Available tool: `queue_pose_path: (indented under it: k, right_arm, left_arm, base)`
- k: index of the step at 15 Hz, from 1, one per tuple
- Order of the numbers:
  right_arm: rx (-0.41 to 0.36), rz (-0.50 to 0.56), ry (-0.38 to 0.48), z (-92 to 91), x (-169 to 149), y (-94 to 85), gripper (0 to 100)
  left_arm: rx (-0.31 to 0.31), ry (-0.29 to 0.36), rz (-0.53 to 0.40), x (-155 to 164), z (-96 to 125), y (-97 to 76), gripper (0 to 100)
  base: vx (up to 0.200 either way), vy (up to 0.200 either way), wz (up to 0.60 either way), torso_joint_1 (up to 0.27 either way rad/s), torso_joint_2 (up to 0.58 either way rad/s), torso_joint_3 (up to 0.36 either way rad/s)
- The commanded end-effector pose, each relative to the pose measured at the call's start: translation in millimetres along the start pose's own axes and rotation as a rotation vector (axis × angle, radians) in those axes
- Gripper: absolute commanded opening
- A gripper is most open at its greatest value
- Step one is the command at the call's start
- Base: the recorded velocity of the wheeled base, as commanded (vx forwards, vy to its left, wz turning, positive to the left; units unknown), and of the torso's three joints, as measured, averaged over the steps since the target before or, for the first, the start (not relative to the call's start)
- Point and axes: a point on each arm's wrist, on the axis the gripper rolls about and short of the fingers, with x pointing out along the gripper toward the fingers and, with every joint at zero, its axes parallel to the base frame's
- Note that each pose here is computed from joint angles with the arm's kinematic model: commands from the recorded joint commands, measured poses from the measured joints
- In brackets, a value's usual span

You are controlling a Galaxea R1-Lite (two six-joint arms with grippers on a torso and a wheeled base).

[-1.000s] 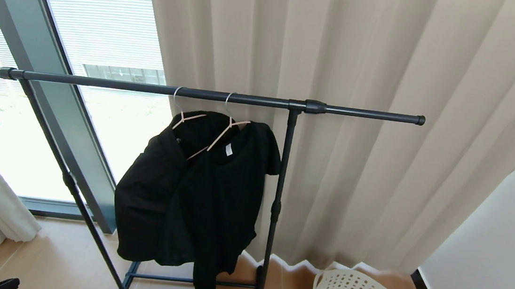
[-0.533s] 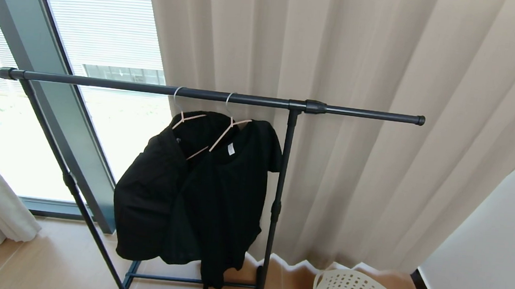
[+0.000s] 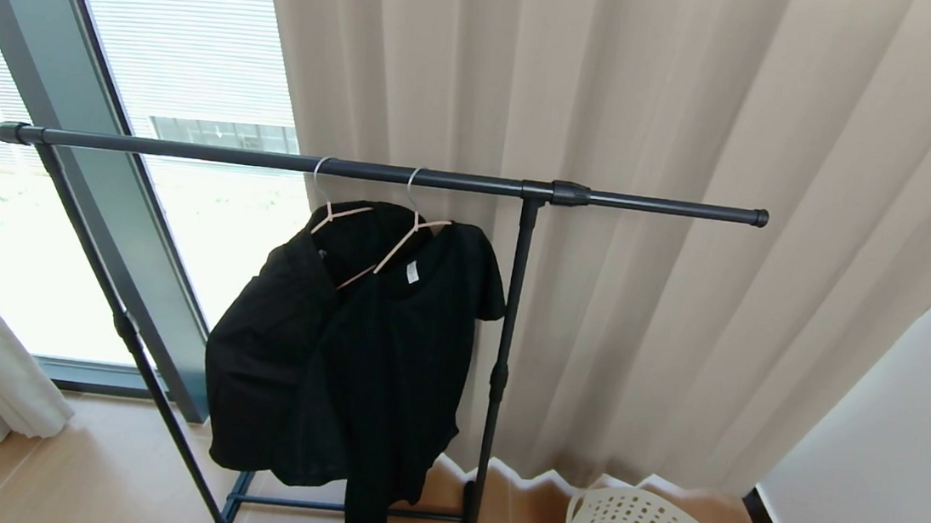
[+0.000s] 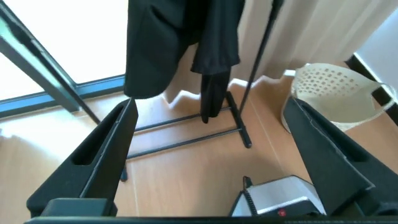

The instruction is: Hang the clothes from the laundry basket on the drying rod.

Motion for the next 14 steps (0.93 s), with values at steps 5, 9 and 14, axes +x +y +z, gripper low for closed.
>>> queue_pose_path:
  k: [5,9,14]
  right_arm:
    - [-0.008,-0.144,0.021,0.0,0.6,2.1,100]
    - [-0.011,-0.22,0.007,0.1,-1.0,3.5,100]
    - [0.027,-0.264,-0.09,-0.2,-8.5,5.3,100]
  left_arm:
    - [-0.026,-0.218,0.156,-18.7,-6.3,-1.9,100]
    - [-0.038,-0.315,0.251,-26.3,-10.2,-4.4,100]
    - [-0.095,-0.336,0.261,-27.4,-10.1,-3.8,100]
  base:
    - [0.0,0.0,0.0,0.0,0.0,0.0]
    - [0.0,0.0,0.0,0.0,0.0,0.0]
    - [0.0,0.0,0.0,0.0,0.0,0.0]
